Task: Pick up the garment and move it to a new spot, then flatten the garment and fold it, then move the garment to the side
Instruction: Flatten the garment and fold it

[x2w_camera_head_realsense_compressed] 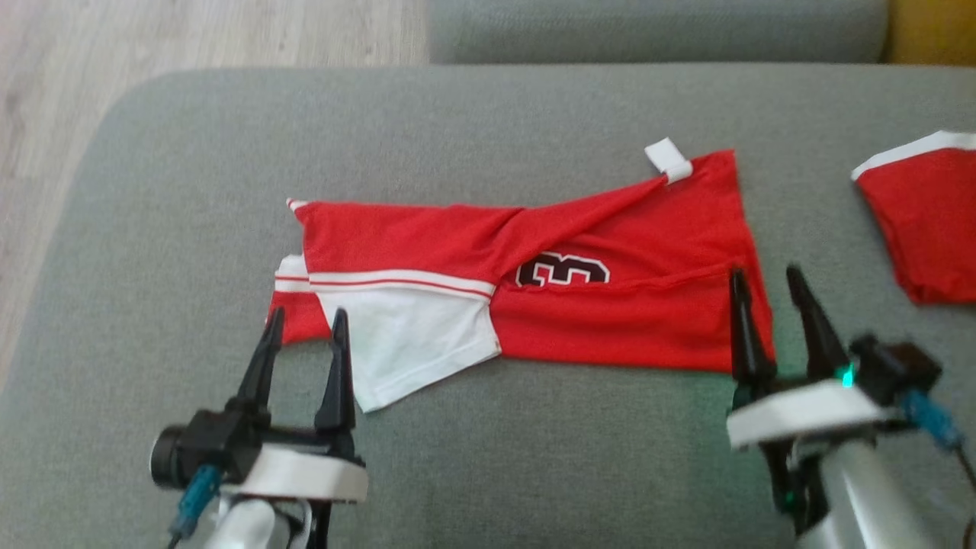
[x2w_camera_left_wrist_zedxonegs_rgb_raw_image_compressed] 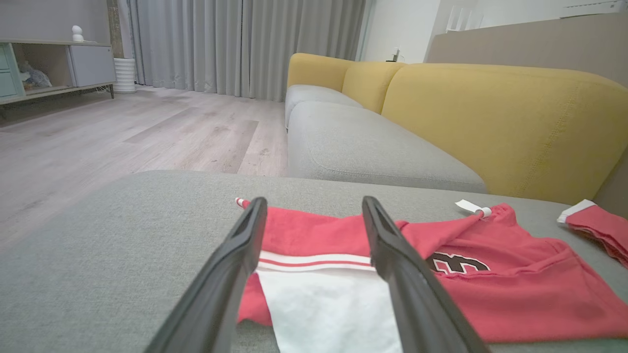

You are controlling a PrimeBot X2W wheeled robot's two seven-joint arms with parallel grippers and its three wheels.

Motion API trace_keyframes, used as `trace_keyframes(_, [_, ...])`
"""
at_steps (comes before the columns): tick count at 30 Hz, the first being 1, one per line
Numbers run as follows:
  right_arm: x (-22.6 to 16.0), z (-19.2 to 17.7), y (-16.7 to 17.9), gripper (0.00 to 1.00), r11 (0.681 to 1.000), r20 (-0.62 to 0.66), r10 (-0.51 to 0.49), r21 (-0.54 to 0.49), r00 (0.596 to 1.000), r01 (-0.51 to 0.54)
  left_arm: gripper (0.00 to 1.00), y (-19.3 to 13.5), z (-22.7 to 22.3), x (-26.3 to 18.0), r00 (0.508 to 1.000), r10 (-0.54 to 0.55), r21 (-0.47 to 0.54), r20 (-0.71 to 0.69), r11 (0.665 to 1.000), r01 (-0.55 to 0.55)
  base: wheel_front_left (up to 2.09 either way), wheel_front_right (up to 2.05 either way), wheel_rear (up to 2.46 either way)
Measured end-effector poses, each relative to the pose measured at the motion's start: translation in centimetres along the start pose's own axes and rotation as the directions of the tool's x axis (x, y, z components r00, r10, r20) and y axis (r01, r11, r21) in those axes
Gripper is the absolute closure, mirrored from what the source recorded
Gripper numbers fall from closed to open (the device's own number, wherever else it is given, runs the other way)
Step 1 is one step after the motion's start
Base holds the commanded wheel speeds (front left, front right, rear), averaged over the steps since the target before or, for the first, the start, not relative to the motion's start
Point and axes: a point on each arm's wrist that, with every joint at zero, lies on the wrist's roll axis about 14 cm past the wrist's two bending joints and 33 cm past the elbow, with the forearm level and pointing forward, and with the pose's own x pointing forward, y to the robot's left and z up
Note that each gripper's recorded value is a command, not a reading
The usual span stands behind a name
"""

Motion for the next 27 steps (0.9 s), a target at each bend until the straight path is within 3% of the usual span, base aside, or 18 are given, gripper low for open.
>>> trace_keyframes(5, [4.6, 0.8, -0.7, 0.00, 0.996, -0.058, 0.000, -0.092, 0.998, -0.005, 0.00, -0.4, 0.0, 2.1, 1.000, -0.025, -0.003, 0.007, 1.000, 0.025, 0.00, 0.00, 0.00])
trace_keyframes(10, [9.8, -0.2, -3.1, 0.00, 0.988, -0.223, -0.063, -0.154, 0.973, 0.029, 0.00, -0.2, -1.0, 3.4, 1.000, -0.020, -0.020, -0.010, 1.000, 0.020, 0.00, 0.00, 0.00])
trace_keyframes(16, [13.6, -3.4, -7.4, 0.00, 0.970, -0.451, -0.192, -0.225, 0.872, 0.097, 0.00, 1.2, -1.7, 3.8, 1.000, 0.013, -0.022, -0.027, 1.000, -0.014, 0.00, 0.00, 0.00])
trace_keyframes(21, [14.6, -5.9, -7.7, 0.00, 0.967, -0.549, -0.208, -0.241, 0.810, 0.085, 0.00, 2.2, -2.0, 3.5, 0.998, 0.044, -0.022, -0.035, 0.999, -0.045, 0.00, 0.00, 0.00])
trace_keyframes(24, [14.6, -7.1, -9.1, 0.00, 0.950, -0.591, -0.247, -0.304, 0.768, 0.072, 0.00, 2.7, -2.1, 3.6, 0.998, 0.051, -0.015, -0.037, 0.999, -0.052, 0.00, 0.00, 0.00])
trace_keyframes(27, [14.9, -7.6, -9.7, 0.00, 0.942, -0.606, -0.261, -0.328, 0.752, 0.063, 0.00, 2.6, -1.9, 3.9, 0.998, 0.050, -0.020, -0.029, 0.999, -0.051, 0.00, 0.00, 0.00])
